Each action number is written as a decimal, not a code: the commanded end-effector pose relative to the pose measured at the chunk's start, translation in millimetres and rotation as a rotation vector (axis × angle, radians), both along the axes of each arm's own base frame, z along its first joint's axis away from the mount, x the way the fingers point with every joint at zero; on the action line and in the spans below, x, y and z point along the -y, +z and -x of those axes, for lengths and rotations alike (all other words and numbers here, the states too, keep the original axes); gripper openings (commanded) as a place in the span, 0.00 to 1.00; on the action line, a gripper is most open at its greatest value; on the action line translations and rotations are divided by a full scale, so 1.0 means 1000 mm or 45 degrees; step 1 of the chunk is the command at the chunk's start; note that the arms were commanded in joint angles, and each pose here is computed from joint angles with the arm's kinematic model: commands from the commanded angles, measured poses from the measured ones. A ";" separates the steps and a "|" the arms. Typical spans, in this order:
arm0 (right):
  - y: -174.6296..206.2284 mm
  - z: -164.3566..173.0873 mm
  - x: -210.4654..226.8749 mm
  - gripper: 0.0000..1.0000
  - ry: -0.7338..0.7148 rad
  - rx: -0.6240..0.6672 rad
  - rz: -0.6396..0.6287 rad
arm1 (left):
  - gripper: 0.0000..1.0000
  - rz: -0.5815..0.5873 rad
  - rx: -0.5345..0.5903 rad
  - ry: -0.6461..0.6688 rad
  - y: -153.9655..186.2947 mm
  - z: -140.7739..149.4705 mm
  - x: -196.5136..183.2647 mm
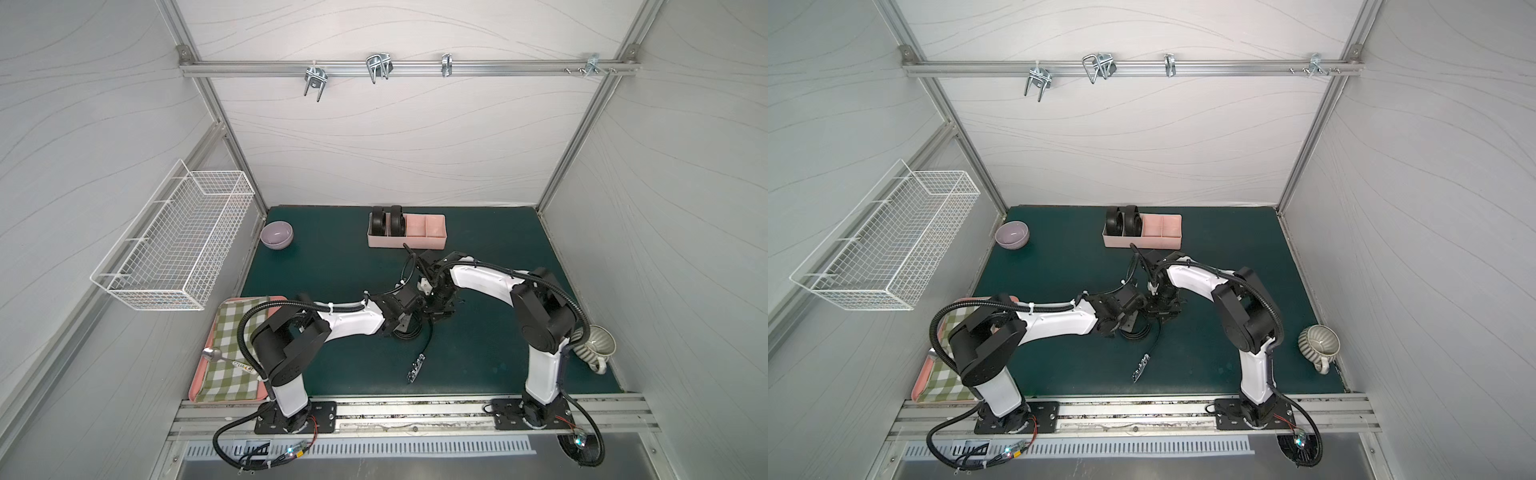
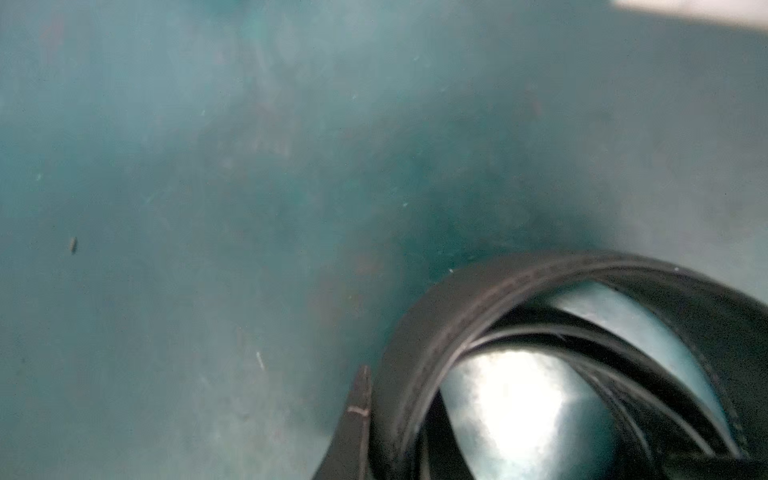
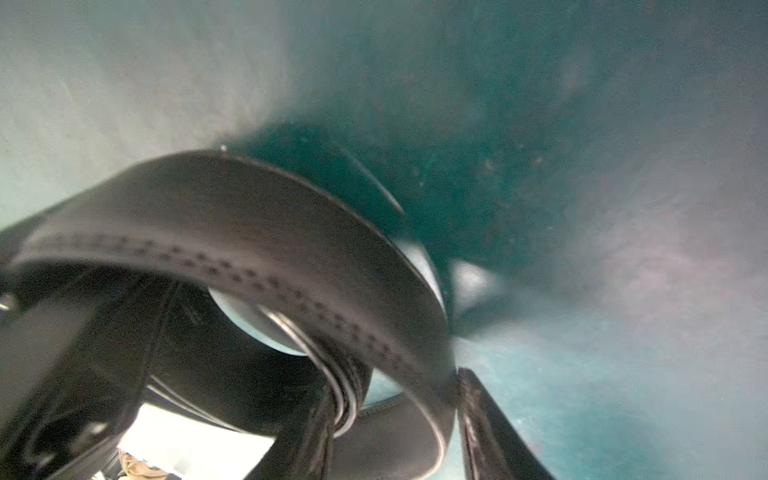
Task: Place the belts into the storage roll
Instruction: Roll the belt.
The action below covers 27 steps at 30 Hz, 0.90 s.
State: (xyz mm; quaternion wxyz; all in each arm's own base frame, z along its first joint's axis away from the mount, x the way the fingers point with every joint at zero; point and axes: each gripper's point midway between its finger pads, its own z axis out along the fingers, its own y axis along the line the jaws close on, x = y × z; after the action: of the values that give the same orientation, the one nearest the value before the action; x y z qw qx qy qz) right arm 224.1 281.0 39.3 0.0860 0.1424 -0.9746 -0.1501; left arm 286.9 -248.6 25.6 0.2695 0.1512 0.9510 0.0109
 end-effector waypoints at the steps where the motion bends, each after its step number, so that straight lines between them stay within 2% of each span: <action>1: -0.010 0.023 -0.003 0.53 -0.055 -0.136 0.009 | 0.07 0.048 0.107 0.155 0.017 -0.022 0.002; 2: -0.012 0.024 -0.004 0.63 -0.067 -0.143 0.009 | 0.07 0.051 0.102 0.161 0.015 -0.022 0.002; 3: -0.013 0.027 -0.006 0.64 -0.077 -0.154 0.001 | 0.07 0.057 0.101 0.165 0.015 -0.022 0.002; 15: -0.012 0.042 -0.031 0.57 -0.254 -0.247 -0.178 | 0.07 0.122 0.087 0.251 0.009 -0.021 -0.001; 23: -0.016 0.053 -0.045 0.56 -0.302 -0.300 -0.218 | 0.08 0.150 0.080 0.265 0.011 -0.020 -0.001; 27: -0.018 0.053 -0.052 0.49 -0.359 -0.334 -0.263 | 0.08 0.167 0.064 0.274 0.009 -0.019 -0.001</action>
State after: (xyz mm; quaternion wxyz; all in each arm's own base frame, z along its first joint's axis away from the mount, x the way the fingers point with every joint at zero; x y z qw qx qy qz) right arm 191.5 322.4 31.2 0.1413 0.0069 -0.9537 -0.2652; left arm 290.7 -239.0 22.6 0.2683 0.0729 0.9605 0.0096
